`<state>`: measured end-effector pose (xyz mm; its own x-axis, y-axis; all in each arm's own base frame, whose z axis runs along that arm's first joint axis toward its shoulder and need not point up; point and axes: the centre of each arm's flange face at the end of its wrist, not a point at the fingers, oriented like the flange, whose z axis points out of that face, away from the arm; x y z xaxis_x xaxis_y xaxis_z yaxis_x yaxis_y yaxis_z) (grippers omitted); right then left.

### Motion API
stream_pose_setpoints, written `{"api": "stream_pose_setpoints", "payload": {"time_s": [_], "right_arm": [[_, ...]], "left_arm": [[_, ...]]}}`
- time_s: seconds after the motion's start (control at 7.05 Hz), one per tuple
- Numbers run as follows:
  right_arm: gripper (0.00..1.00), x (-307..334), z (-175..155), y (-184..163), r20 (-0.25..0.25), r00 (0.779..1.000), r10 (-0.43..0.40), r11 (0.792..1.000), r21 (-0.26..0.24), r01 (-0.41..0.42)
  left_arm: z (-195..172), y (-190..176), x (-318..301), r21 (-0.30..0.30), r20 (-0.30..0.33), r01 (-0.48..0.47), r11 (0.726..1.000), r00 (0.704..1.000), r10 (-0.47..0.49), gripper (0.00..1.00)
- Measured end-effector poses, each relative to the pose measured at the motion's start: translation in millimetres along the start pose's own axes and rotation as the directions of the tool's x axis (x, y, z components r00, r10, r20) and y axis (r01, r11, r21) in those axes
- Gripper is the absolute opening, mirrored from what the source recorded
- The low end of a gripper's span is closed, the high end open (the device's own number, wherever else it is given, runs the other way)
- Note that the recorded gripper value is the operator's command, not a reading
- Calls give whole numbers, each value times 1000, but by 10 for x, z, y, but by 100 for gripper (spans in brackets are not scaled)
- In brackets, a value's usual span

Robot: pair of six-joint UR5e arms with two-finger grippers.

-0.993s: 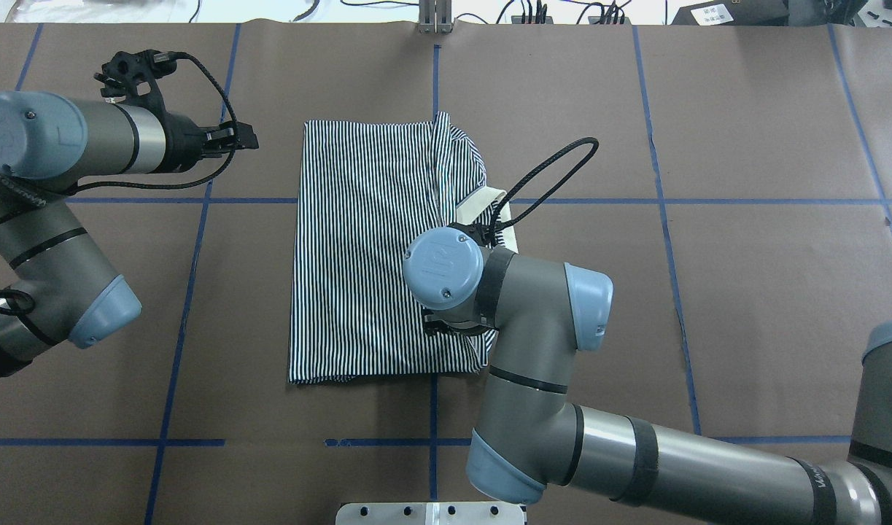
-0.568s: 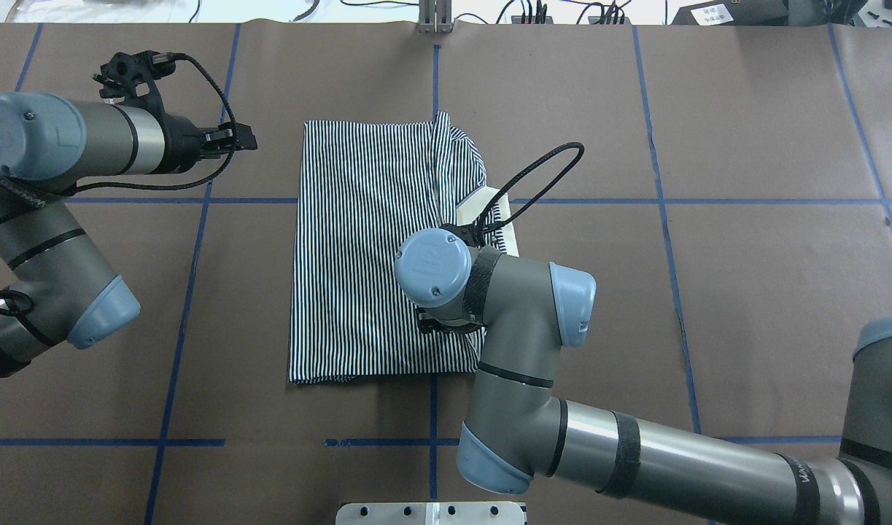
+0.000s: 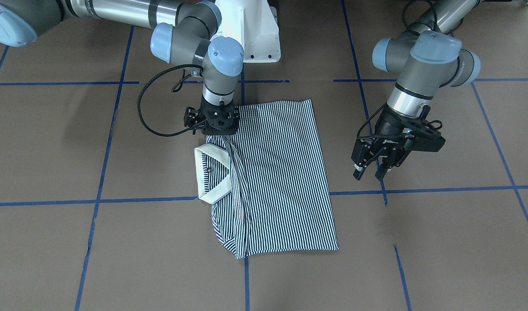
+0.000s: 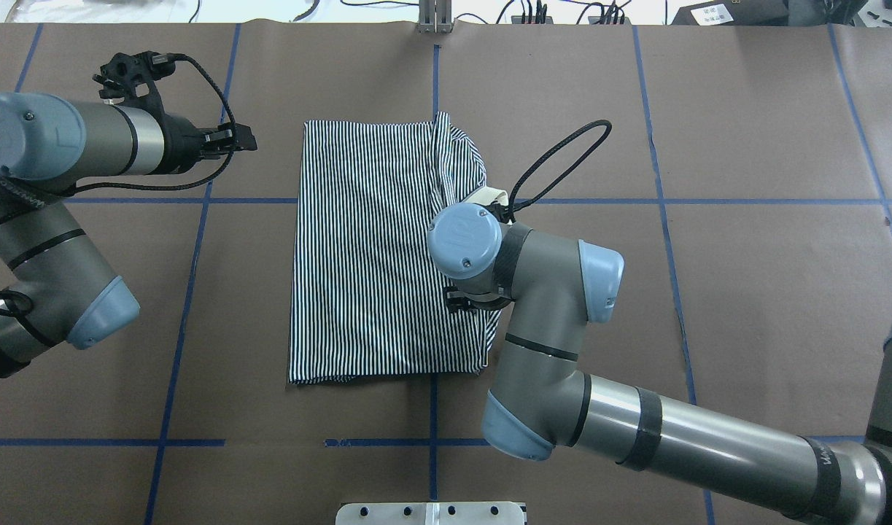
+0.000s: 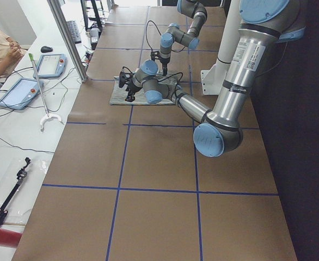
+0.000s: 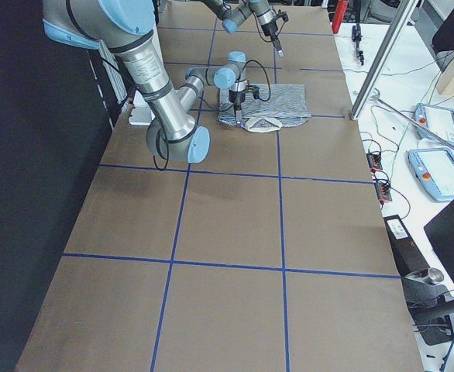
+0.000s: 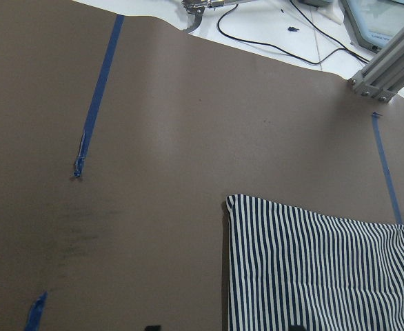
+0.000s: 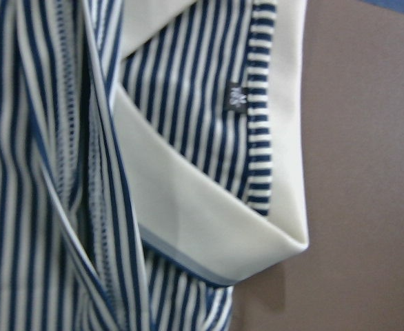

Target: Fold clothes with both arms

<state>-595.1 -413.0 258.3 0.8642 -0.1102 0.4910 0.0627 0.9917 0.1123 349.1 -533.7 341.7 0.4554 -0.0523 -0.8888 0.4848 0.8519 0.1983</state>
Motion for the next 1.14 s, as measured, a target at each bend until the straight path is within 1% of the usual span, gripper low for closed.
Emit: {"api": "stream_pose_setpoints", "payload": {"time_s": [0.28, 0.43, 0.57, 0.85, 1.14], "right_arm": [[100, 433, 37, -25, -10, 1000, -22, 1000, 4, 22], [100, 521, 5, -28, -5, 1000, -29, 1000, 11, 29], [100, 517, -74, -104, 7, 1000, -26, 999, 25, 26], [100, 198, -240, -424, 31, 1000, 2, 999, 52, -3], [100, -278, -264, -733, 78, 996, 49, 996, 75, -55]], "left_arm": [[2, 2, -8, 0, 1, -2, 1000, 1000, 2, 69], [-11, 5, 5, -4, -3, -3, 1000, 1000, 3, 69], [-43, 9, 24, -12, -12, -4, 1000, 1000, 3, 68], [-194, 81, -86, -24, -19, -10, 1000, 1000, 10, 66], [-352, 160, -232, -28, -18, -15, 999, 1000, 14, 66]]}}
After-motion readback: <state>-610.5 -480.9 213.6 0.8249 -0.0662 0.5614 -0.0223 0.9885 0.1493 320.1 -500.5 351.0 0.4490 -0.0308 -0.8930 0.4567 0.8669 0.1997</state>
